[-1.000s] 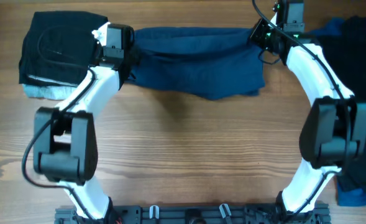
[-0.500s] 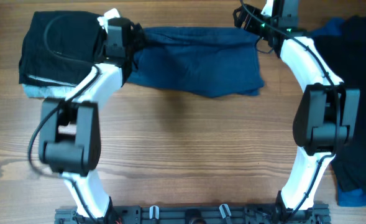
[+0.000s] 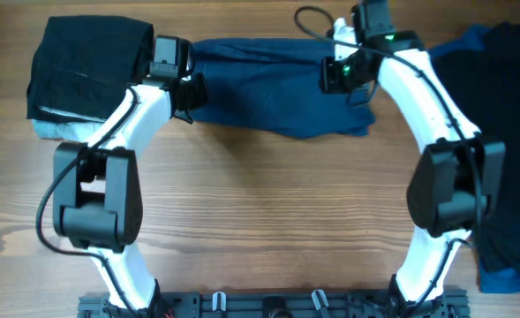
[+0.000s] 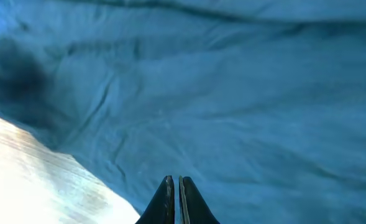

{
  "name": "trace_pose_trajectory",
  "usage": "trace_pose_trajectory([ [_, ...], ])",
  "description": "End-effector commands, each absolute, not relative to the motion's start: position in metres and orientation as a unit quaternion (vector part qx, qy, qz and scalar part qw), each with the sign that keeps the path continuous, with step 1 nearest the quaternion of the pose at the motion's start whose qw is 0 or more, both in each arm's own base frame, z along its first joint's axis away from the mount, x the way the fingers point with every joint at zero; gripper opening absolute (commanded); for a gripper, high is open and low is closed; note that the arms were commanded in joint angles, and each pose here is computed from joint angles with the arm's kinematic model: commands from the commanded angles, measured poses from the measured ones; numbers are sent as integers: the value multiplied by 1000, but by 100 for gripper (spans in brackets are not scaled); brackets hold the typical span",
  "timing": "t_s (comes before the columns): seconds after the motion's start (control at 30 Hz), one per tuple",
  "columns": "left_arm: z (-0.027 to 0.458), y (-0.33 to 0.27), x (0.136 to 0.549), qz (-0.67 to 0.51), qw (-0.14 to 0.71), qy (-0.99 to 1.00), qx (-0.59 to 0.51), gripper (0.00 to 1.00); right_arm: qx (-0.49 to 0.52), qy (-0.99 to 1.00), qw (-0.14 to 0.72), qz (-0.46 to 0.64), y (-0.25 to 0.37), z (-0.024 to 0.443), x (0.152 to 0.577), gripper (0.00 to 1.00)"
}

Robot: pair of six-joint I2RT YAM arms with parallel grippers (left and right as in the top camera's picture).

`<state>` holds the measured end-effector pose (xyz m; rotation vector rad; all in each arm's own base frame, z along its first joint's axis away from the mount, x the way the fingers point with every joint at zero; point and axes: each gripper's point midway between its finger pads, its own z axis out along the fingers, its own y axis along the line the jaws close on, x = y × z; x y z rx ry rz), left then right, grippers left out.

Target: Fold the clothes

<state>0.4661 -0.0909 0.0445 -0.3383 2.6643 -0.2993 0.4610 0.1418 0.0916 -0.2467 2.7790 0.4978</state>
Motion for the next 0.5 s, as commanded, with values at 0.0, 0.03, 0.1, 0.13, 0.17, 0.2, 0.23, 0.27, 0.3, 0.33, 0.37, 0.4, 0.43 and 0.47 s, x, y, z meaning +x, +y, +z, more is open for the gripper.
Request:
trace_pose_trajectory([
  [0.0, 11, -94, 466, -111, 196, 968, -110, 4, -102, 977, 104, 156, 143, 37, 454, 4],
  [0.03, 6, -94, 465, -110, 192, 969, -111, 4, -99, 980, 96, 143, 138, 25, 454, 4],
  [0.1, -8, -96, 462, -106, 177, 972, -110, 4, -79, 988, 70, 117, 128, -4, 452, 4],
  [0.13, -15, -100, 459, -105, 169, 974, -105, 4, -78, 989, 54, 115, 127, -17, 447, 4],
  [0.17, -18, -105, 456, -104, 165, 976, -100, 4, -76, 990, 40, 112, 125, -26, 443, 4],
  [0.2, -20, -112, 453, -105, 161, 977, -92, 4, -70, 992, 23, 103, 121, -34, 437, 4],
  [0.23, -20, -119, 451, -105, 158, 978, -85, 4, -55, 995, 13, 88, 116, -37, 433, 4],
  [0.27, -21, -128, 447, -106, 153, 980, -75, 4, -35, 998, 3, 60, 106, -38, 428, 4],
  [0.3, -23, -143, 435, -102, 139, 983, -57, 4, -23, 999, -13, 35, 96, -37, 420, 4],
  [0.33, -25, -149, 429, -95, 132, 986, -48, 4, -22, 999, -25, 31, 94, -36, 414, 4],
  [0.37, -27, -154, 419, -81, 120, 989, -37, 4, -21, 998, -45, 25, 90, -36, 405, 5],
  [0.4, -29, -158, 409, -70, 107, 991, -30, 4, -19, 998, -62, 18, 86, -35, 396, 4],
  [0.43, -32, -162, 395, -60, 84, 994, -23, 4, -17, 996, -84, 5, 80, -33, 386, 4],
  [0.47, -34, -163, 384, -53, 65, 996, -27, 4, -15, 995, -95, -4, 76, -32, 381, 4],
])
